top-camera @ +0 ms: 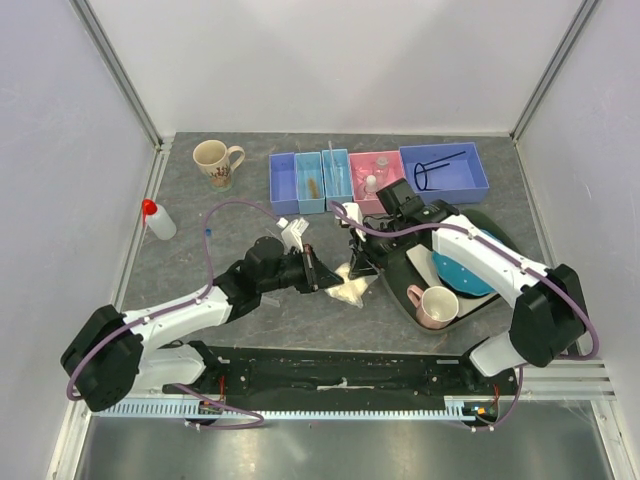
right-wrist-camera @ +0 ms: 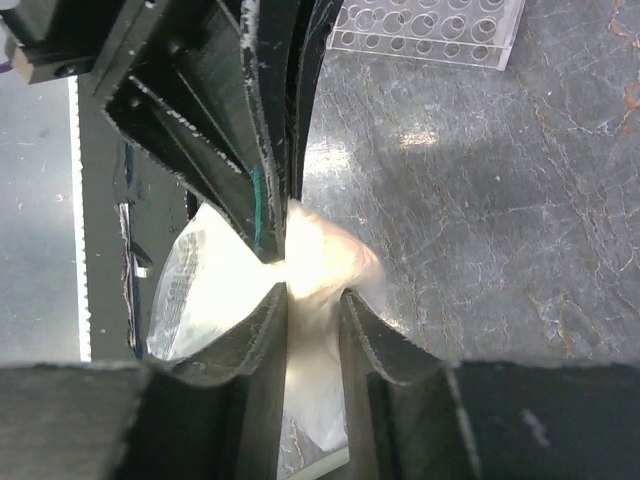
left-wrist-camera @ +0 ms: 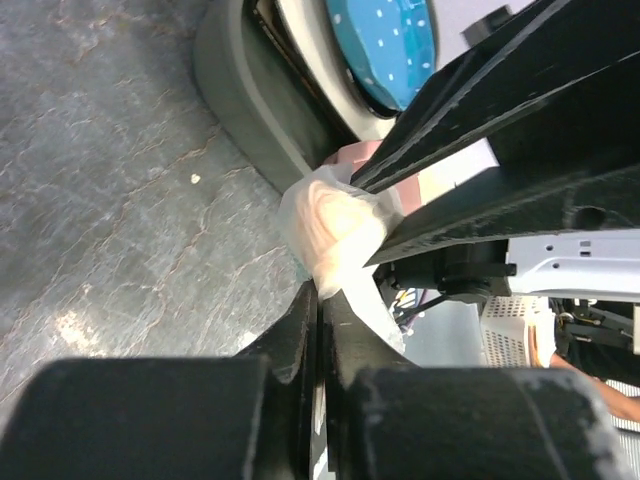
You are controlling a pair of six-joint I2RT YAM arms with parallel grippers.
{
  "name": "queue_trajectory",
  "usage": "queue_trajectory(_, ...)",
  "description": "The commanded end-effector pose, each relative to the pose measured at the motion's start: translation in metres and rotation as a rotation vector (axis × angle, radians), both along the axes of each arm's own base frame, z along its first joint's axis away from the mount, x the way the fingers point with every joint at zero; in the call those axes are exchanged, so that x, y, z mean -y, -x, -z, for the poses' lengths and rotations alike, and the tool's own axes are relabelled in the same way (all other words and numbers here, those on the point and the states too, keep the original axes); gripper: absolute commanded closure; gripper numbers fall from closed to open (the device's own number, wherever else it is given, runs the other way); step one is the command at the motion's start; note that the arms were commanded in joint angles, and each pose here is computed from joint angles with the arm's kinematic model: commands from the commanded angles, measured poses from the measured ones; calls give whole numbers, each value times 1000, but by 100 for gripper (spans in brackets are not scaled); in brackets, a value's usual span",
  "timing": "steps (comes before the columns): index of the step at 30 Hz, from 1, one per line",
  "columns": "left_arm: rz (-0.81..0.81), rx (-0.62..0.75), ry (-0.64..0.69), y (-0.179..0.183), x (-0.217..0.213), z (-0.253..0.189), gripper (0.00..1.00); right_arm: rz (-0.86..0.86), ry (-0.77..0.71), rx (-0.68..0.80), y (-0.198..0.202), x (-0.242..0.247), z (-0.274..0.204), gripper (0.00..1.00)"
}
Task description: Organize the chemistry lab equipment
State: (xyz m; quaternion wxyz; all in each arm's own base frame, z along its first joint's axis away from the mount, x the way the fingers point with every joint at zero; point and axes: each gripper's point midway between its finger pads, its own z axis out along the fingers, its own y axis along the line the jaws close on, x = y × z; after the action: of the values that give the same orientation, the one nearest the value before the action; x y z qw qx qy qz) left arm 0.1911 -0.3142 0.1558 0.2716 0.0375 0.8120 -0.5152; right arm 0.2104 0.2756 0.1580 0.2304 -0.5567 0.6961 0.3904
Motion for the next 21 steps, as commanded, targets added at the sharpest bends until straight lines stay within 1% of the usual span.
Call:
queue_trajectory(1, -30, 50, -39, -9, -3, -4, 98, -20, -58, 71, 0, 2, -14, 58)
queue_trajectory(3, -54, 52, -75, -10, -10, 1, 98, -8, -54, 94, -4, 6, -15, 49)
queue_trajectory(4, -68, 68, -76, -11, -14, -4, 98, 12, -58, 116, -8, 12, -21, 39)
queue_trajectory(6, -119, 95, -131, -22, -29, -3, 98, 45, -58, 154, -17, 20, -27, 28)
queue_trajectory(8, -147, 105, -180, -28, -46, -6, 98, 111, -72, 205, -32, 38, -40, 3)
queue_trajectory(9, -201, 105, -197, -43, -62, -9, 98, 131, -75, 236, -37, 45, -44, 2)
queue_trajectory(10, -207, 108, -228, -47, -73, -8, 98, 181, -65, 268, -44, 59, -47, 2)
queue_trajectory(11, -223, 155, -232, -59, -82, -23, 98, 205, -60, 285, -47, 66, -46, 2)
queue_trajectory(12, -278, 141, -250, -74, -103, -25, 98, 235, -66, 313, -53, 71, -47, 2)
queue_trajectory(13, -284, 152, -276, -82, -113, -27, 98, 293, -54, 323, -56, 85, -41, 2)
queue_trajectory(14, -315, 189, -274, -96, -121, -47, 98, 323, -61, 337, -59, 90, -41, 2)
queue_trajectory(15, -353, 188, -324, -112, -138, -42, 98, 347, -79, 374, -65, 94, -44, 2)
queue_trajectory(16, -363, 205, -348, -122, -145, -45, 98, 398, -79, 354, -65, 103, -37, 2)
queue_trajectory(17, -389, 231, -348, -136, -150, -63, 98, 411, -82, 350, -67, 106, -35, 2)
queue_trajectory(18, -408, 210, -379, -153, -160, -55, 98, 422, -81, 349, -69, 110, -34, 2)
queue_trajectory(19, -414, 218, -389, -162, -163, -58, 98, 458, -72, 346, -74, 118, -32, 2)
queue_trajectory(20, -435, 261, -394, -177, -166, -76, 98, 487, -57, 355, -79, 124, -30, 2)
queue_trajectory(21, -440, 240, -423, -192, -172, -65, 98, 519, -45, 372, -86, 130, -29, 2)
